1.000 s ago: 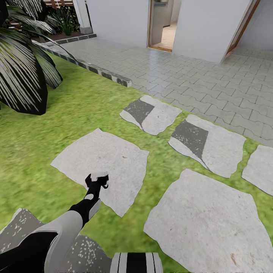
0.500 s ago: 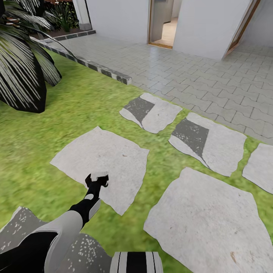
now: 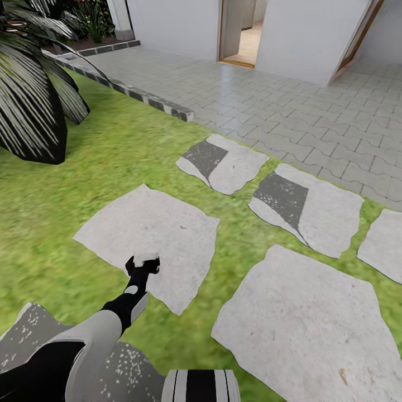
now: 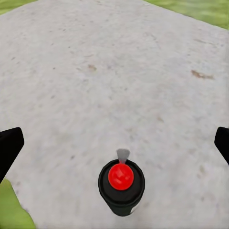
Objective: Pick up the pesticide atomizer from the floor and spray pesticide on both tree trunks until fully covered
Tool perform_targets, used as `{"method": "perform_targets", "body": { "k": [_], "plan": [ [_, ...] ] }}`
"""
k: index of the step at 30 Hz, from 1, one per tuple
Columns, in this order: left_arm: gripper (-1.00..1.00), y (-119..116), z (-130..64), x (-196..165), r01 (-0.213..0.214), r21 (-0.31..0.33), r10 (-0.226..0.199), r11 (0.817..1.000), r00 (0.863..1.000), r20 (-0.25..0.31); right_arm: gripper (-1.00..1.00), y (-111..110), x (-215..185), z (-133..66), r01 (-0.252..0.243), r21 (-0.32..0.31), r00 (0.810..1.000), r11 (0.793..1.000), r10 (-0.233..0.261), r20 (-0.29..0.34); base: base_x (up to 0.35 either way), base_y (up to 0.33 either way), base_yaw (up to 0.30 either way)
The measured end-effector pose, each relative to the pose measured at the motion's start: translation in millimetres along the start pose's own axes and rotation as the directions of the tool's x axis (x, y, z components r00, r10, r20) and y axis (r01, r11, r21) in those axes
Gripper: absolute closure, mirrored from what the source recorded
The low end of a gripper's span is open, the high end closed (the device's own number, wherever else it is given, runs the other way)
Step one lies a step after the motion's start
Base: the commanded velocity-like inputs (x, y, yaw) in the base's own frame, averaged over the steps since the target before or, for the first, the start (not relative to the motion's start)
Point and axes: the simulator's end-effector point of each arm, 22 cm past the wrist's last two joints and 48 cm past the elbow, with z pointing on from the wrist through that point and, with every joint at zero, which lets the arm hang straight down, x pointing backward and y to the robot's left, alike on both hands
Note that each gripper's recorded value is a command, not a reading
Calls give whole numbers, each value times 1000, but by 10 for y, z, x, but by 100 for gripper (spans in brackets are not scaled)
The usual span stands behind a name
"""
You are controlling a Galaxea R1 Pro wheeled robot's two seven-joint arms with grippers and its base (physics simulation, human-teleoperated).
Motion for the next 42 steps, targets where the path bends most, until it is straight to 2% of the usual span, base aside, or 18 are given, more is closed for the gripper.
{"method": "perform_targets", "body": {
  "k": [4,18,20,22,24,26,27,28,31,36,42],
  "plan": [
    [-100,0,1,-2,0,0,0,1000,1000,0,-100,41,37,-9,-4,-4,1000,1000,4,-5,0,0,0],
    [-100,8,54,317,-7,-2,6,1000,999,-44,-100,131,187,37,30,-8,999,1000,-30,-33,0,0,0],
    [-100,8,55,314,-6,-2,6,1000,999,-43,-100,139,128,49,28,-9,999,1000,-28,-22,0,0,0],
    [-100,9,55,313,-6,-2,6,1000,999,-43,-100,201,-348,117,20,-18,998,1000,-19,66,0,0,0],
    [-100,8,55,312,-6,-2,6,1000,999,-42,-100,114,-669,146,21,3,992,1000,-22,121,0,0,0],
    [-100,4,54,313,-6,-1,6,1000,999,-43,-100,-73,-964,164,27,46,985,999,-34,167,0,0,0],
    [-100,-1,53,315,-6,-1,6,1000,999,-43,-100,-351,-1315,166,35,109,974,993,-58,217,0,0,0],
    [-100,-2,53,314,-7,0,6,1000,999,-43,-100,-546,-1557,156,42,147,966,988,-78,248,0,0,0],
    [-100,-4,54,312,-6,0,6,1000,999,-42,-100,-757,-1845,128,47,188,953,981,-100,284,0,0,0],
    [-100,-3,54,312,-5,-1,5,1000,999,-42,-100,-842,-1961,111,45,204,948,978,-106,299,0,0,0],
    [-100,-1,61,374,-7,-1,6,1000,999,-51,-100,-841,-1983,126,50,209,947,977,-113,300,0,0,0]
  ]
}}
